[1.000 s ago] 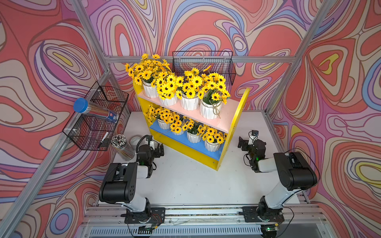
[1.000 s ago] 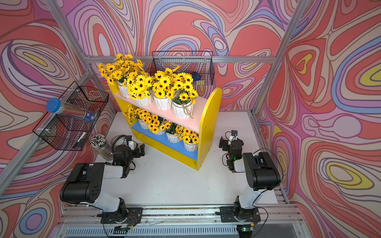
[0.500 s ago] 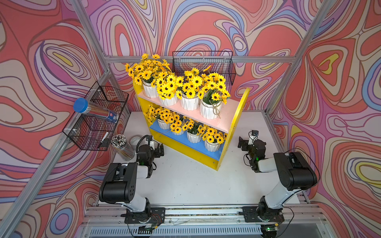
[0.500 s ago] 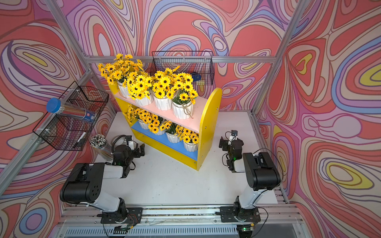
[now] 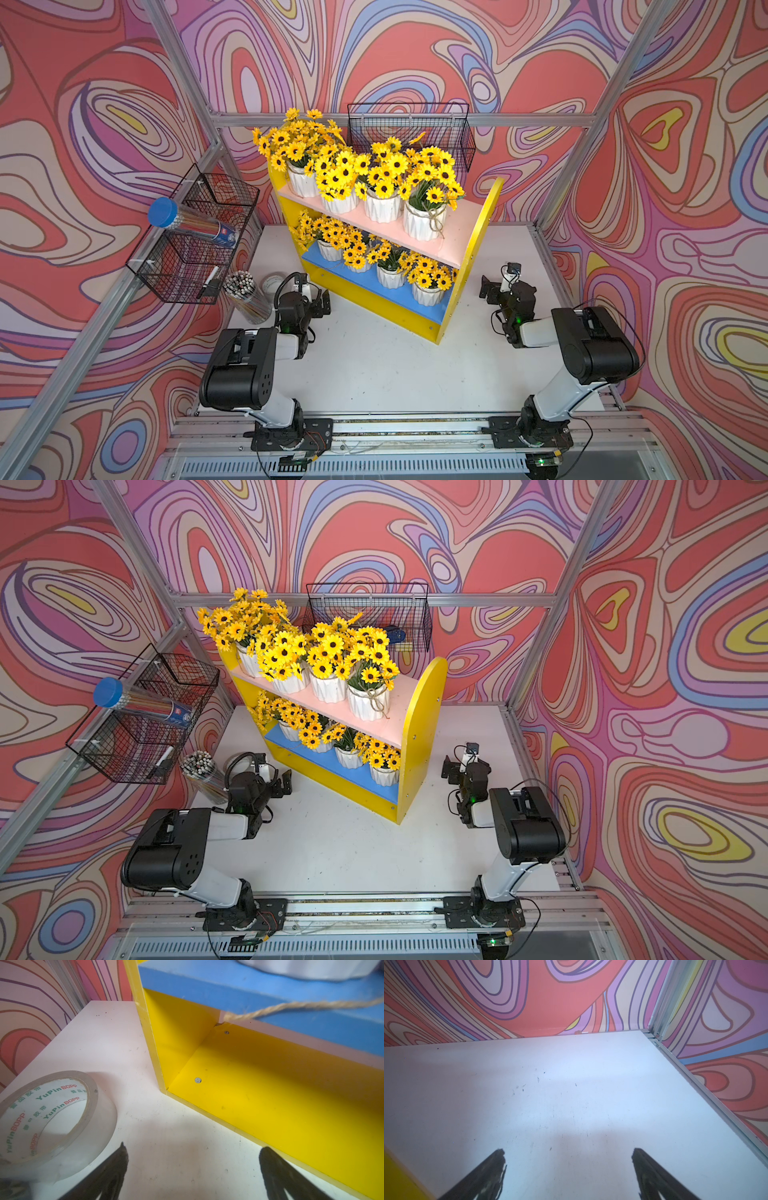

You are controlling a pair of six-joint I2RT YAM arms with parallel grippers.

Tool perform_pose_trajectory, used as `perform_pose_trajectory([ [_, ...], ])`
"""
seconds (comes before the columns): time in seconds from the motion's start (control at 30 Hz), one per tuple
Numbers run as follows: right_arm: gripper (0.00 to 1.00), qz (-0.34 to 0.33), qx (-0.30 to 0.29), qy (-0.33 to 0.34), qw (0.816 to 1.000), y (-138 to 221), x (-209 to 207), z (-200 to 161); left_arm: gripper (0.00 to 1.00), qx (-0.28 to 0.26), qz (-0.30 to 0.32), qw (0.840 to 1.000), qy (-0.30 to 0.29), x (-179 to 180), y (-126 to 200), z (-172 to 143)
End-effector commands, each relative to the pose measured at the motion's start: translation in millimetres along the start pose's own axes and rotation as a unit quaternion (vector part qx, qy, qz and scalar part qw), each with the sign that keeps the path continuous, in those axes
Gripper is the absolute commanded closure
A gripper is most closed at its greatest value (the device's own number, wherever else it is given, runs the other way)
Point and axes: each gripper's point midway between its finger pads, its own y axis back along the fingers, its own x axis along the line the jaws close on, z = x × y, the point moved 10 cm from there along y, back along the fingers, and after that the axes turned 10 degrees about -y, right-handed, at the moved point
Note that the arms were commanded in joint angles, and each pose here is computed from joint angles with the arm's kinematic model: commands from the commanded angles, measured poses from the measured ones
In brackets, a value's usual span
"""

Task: Take the sunflower pots off the shelves
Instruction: Adjust the shelf at the center of the board.

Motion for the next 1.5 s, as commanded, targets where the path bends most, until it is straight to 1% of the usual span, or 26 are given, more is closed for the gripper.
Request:
perform_pose_trajectory([
  [0.0, 0.02, 0.001, -0.003, 0.002, 1.000, -2.7, -0.5, 2.2, 0.01, -0.014, 0.003, 1.000, -0.009, 0.2, 0.6, 7.4],
  [0.13, 0.02, 0.000, -0.004, 0.002, 1.000, -2.5, -0.6, 2.9, 0.01, -0.015, 0.004, 1.000, -0.009, 0.4, 0.6, 7.8],
  [0.23, 0.02, -0.014, -0.007, 0.007, 1.000, -0.9, 0.9, 7.1, 0.00, -0.017, 0.039, 0.999, -0.009, 3.3, 6.2, 14.7],
  [0.3, 0.02, -0.030, 0.018, 0.011, 0.999, -2.2, 6.0, 27.6, 0.00, 0.006, 0.046, 0.999, -0.018, 2.9, 16.1, 32.9],
  [0.33, 0.02, -0.037, 0.022, 0.010, 0.999, -2.2, 7.5, 39.3, 0.01, 0.021, 0.041, 0.998, -0.036, 0.6, 20.7, 41.4],
  [0.37, 0.02, -0.039, 0.014, 0.005, 0.999, 0.6, 9.3, 51.1, 0.01, 0.030, 0.041, 0.997, -0.061, -2.6, 26.8, 50.3],
  [0.43, 0.02, -0.030, -0.010, -0.018, 0.999, 10.4, 12.7, 65.7, 0.00, 0.014, 0.053, 0.996, -0.075, -7.1, 40.8, 64.0],
  [0.47, 0.02, -0.023, -0.019, -0.031, 0.999, 16.3, 14.5, 72.0, 0.01, -0.005, 0.058, 0.996, -0.063, -6.7, 49.0, 68.6],
  [0.53, 0.02, -0.047, -0.009, -0.062, 0.997, 22.0, 14.7, 81.4, 0.01, -0.027, 0.064, 0.997, -0.046, -5.4, 62.4, 74.2],
  [0.6, 0.02, -0.078, 0.042, -0.085, 0.992, 23.4, 14.7, 89.8, 0.00, -0.033, 0.066, 0.997, -0.029, -3.9, 73.4, 80.8],
  [0.63, 0.02, -0.083, 0.059, -0.088, 0.991, 23.6, 15.4, 93.3, 0.01, -0.034, 0.063, 0.997, -0.020, -3.9, 77.5, 83.0],
  [0.67, 0.02, -0.088, 0.071, -0.107, 0.988, 23.6, 15.8, 94.5, 0.00, -0.036, 0.058, 0.998, -0.008, -4.1, 82.1, 86.8],
  [0.77, 0.02, -0.115, 0.053, -0.199, 0.972, 30.8, 10.4, 89.1, 0.01, -0.051, 0.050, 0.996, 0.049, -3.6, 95.5, 94.5],
  [0.83, 0.02, -0.164, 0.047, -0.261, 0.950, 36.4, 2.3, 81.1, 0.01, -0.058, 0.038, 0.992, 0.109, -4.2, 102.6, 96.5],
  [0.87, 0.02, -0.158, 0.055, -0.257, 0.952, 37.2, 2.6, 80.9, 0.00, -0.067, 0.016, 0.987, 0.145, -6.5, 105.1, 98.9],
  [0.9, 0.02, -0.135, 0.069, -0.239, 0.959, 36.4, 6.4, 82.2, 0.01, -0.075, -0.013, 0.980, 0.185, -9.8, 107.8, 102.3],
  [0.97, 0.09, -0.124, 0.104, -0.232, 0.959, 35.2, 10.2, 83.5, 0.00, -0.072, -0.048, 0.962, 0.261, -13.4, 112.3, 103.1],
  [1.03, 0.12, -0.095, 0.131, -0.223, 0.961, 38.6, 15.7, 85.4, 0.01, -0.046, -0.047, 0.943, 0.326, -13.2, 120.8, 100.5],
  [1.07, 0.13, -0.083, 0.140, -0.227, 0.960, 44.3, 17.5, 85.6, 0.01, -0.041, -0.040, 0.935, 0.350, -11.5, 128.1, 103.3],
  [1.1, 0.13, -0.076, 0.144, -0.233, 0.959, 49.6, 18.1, 85.8, 0.00, -0.042, -0.033, 0.934, 0.353, -10.4, 132.8, 101.6],
  [1.13, 0.12, -0.060, 0.148, -0.239, 0.958, 57.2, 20.3, 85.8, 0.00, -0.050, -0.036, 0.938, 0.340, -10.5, 137.3, 100.7],
  [1.17, 0.11, -0.041, 0.152, -0.242, 0.957, 64.4, 22.5, 85.7, 0.01, -0.058, -0.035, 0.937, 0.343, -9.7, 142.0, 100.9],
  [1.2, 0.11, -0.034, 0.157, -0.248, 0.955, 70.0, 23.3, 84.7, 0.01, -0.055, -0.032, 0.937, 0.343, -10.5, 141.2, 90.4],
  [1.3, 0.11, -0.007, 0.178, -0.259, 0.949, 86.1, 28.1, 82.3, 0.01, -0.071, -0.069, 0.937, 0.336, -15.2, 146.0, 89.2],
  [1.4, 0.11, 0.000, 0.198, -0.247, 0.949, 101.3, 35.0, 80.4, 0.01, -0.057, -0.088, 0.936, 0.337, -18.1, 148.4, 91.2],
  [1.47, 0.11, 0.010, 0.199, -0.240, 0.950, 114.4, 39.9, 82.5, 0.01, -0.042, -0.093, 0.935, 0.340, -19.1, 150.0, 92.0],
])
